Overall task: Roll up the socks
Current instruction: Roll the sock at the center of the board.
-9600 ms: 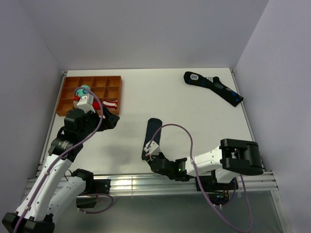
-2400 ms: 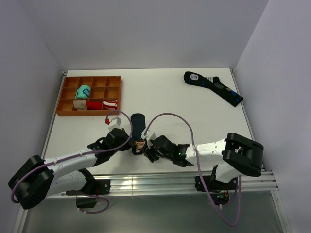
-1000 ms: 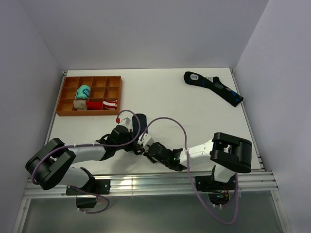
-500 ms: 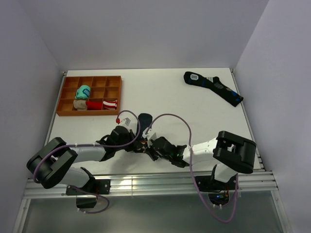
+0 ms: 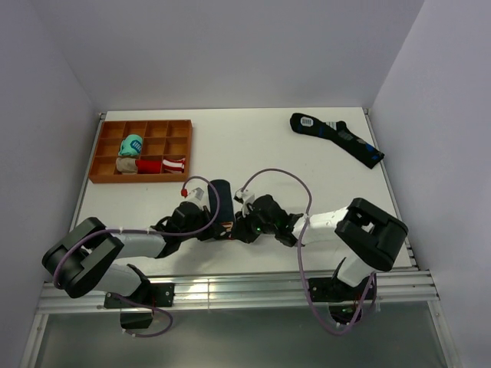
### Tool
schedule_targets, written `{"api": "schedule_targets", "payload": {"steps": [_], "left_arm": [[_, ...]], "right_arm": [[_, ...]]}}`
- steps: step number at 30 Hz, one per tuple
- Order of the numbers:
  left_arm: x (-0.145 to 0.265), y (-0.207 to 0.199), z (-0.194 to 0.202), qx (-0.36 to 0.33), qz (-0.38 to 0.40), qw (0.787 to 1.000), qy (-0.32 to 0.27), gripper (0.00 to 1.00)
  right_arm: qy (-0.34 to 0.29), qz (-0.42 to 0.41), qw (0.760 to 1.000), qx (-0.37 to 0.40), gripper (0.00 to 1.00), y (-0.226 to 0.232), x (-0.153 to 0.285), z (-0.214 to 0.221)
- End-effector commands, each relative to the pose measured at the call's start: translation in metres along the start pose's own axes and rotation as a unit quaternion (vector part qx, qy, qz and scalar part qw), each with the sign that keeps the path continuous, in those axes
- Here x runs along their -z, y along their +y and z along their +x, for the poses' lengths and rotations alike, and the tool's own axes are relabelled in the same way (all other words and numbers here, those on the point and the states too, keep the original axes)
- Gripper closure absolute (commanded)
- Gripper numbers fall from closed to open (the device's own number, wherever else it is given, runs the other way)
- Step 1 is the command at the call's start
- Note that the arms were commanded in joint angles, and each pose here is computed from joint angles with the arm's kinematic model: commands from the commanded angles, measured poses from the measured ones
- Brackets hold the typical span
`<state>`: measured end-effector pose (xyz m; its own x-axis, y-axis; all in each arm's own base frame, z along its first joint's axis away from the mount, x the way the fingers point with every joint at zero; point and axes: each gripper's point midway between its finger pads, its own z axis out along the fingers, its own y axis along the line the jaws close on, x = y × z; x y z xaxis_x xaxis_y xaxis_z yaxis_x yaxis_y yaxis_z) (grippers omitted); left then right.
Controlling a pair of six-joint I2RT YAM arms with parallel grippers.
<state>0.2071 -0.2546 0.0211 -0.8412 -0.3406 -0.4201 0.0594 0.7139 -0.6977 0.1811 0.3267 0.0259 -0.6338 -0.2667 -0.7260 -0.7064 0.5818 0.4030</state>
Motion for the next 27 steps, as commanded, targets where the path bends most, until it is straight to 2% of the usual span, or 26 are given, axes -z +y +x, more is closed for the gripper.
{"api": "schedule_targets", "payload": {"steps": [1, 6, 12, 19, 27], "left_arm": [[0.002, 0.001, 0.006, -0.007, 0.008, 1.0, 0.01, 1.0], [0.002, 0.004, 0.006, -0.013, 0.01, 1.0, 0.003, 1.0], [0.002, 0.005, 0.006, -0.012, 0.015, 1.0, -0.004, 1.0], [0.007, 0.006, 0.004, -0.008, 0.017, 1.0, -0.014, 1.0], [0.009, 0.008, -0.002, -0.015, 0.012, 0.999, -0.03, 1.0]], "right_arm": [[0.006, -0.068, 0.997, -0.022, 0.91, 0.02, -0.003, -0.016], [0.048, -0.113, 0.991, -0.05, 0.92, 0.028, -0.005, -0.027], [0.102, -0.121, 0.983, -0.095, 0.93, 0.028, -0.008, -0.035], [0.138, -0.117, 0.967, -0.182, 0.94, 0.002, -0.009, -0.018], [0.203, -0.097, 0.945, -0.237, 0.94, -0.011, -0.017, 0.007]]}}
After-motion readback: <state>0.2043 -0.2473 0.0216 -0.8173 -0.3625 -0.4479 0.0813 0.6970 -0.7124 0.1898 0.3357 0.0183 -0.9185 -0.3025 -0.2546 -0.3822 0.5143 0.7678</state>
